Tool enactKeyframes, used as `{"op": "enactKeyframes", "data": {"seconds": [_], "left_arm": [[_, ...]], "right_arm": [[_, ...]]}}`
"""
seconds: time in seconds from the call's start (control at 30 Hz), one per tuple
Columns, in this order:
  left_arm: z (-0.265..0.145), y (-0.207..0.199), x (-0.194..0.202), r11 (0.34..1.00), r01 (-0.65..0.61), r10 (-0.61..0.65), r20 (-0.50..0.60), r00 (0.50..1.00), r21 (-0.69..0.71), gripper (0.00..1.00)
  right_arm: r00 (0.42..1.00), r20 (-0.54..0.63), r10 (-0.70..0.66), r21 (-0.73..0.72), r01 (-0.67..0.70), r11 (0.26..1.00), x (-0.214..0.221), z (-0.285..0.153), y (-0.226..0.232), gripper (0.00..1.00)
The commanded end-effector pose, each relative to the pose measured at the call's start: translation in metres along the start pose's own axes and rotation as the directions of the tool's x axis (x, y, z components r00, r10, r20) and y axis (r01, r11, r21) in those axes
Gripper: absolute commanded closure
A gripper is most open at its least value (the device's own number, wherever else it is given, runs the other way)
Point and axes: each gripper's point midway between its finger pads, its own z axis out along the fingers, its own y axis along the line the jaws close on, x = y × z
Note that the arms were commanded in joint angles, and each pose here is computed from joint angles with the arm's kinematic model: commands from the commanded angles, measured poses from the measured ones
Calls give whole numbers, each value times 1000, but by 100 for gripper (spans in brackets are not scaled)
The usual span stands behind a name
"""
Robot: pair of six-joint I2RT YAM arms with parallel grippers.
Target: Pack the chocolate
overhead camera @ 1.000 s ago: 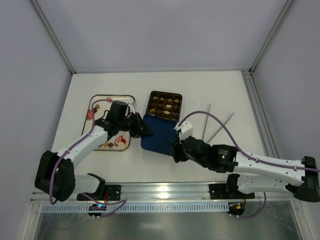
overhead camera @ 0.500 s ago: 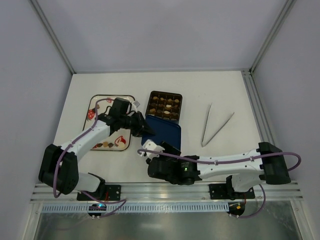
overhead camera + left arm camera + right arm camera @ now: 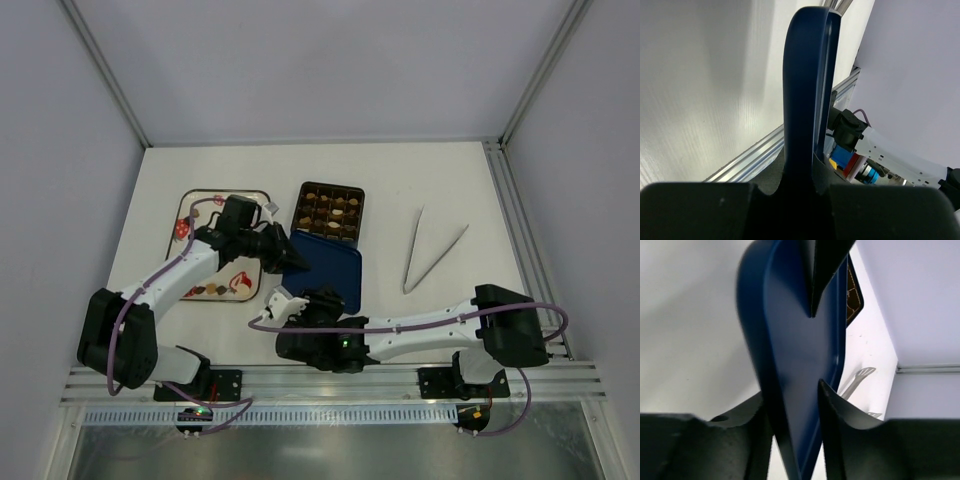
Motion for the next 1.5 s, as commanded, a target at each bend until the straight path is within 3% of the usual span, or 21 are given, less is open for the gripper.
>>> {"op": "enactKeyframes", "data": {"seconds": [0.0, 0.17, 0.2, 0.27, 0.37, 0.47, 0.53, 0.6, 0.8, 1.0, 1.07, 1.13, 1.3, 1.47], "left_arm": [[-12, -18, 4, 997, -32, 33, -15, 999, 68, 100], [-14, -23, 3, 996, -35, 36, -15, 999, 83, 100], [-16, -25, 4, 995, -38, 40, -17, 999, 91, 100], [-17, -26, 3, 995, -37, 39, -16, 999, 95, 99], [-20, -32, 2, 993, -44, 46, -10, 999, 108, 93], [-24, -37, -3, 992, -60, 58, 16, 998, 110, 70], [-28, -40, -8, 991, -77, 72, 49, 996, 106, 46], [-34, -48, -19, 989, -103, 93, 102, 990, 102, 33], [-67, -76, -64, 981, -158, 122, 280, 952, 110, 18], [-118, -111, -115, 968, -216, 136, 453, 881, 129, 17], [-134, -123, -124, 961, -244, 150, 500, 853, 129, 17], [-143, -124, -134, 963, -249, 155, 536, 830, 107, 17], [-139, -112, -153, 969, -243, 182, 565, 805, 33, 18], [-121, -81, -173, 975, -215, 212, 563, 799, -62, 18]], "right_arm": [[999, 27, -19, 97, 16, 995, -16, 2, -11, 64], [1000, 22, -22, 140, 19, 990, -15, 6, -17, 75], [1000, 20, -23, 150, 20, 988, -15, 6, -19, 85], [1000, 15, -17, 174, 14, 985, -15, 7, -27, 94], [1000, 23, 8, 193, -12, 981, -18, 4, -39, 96], [998, 43, 38, 195, -45, 980, -24, -3, -52, 96], [997, 50, 53, 181, -62, 982, -26, -6, -56, 96], [996, 56, 67, 156, -75, 985, -29, -10, -61, 96], [983, 55, 176, 22, -178, 984, -35, -19, -65, 96], [936, 10, 352, -135, -347, 928, -37, -14, -75, 96], [892, -30, 451, -225, -445, 867, -38, -3, -82, 96], [820, -42, 571, -358, -546, 758, -51, -5, -88, 96], [551, -93, 829, -499, -746, 440, -76, 18, -150, 96], [297, -217, 930, -640, -762, 94, -87, 55, -186, 96]]}}
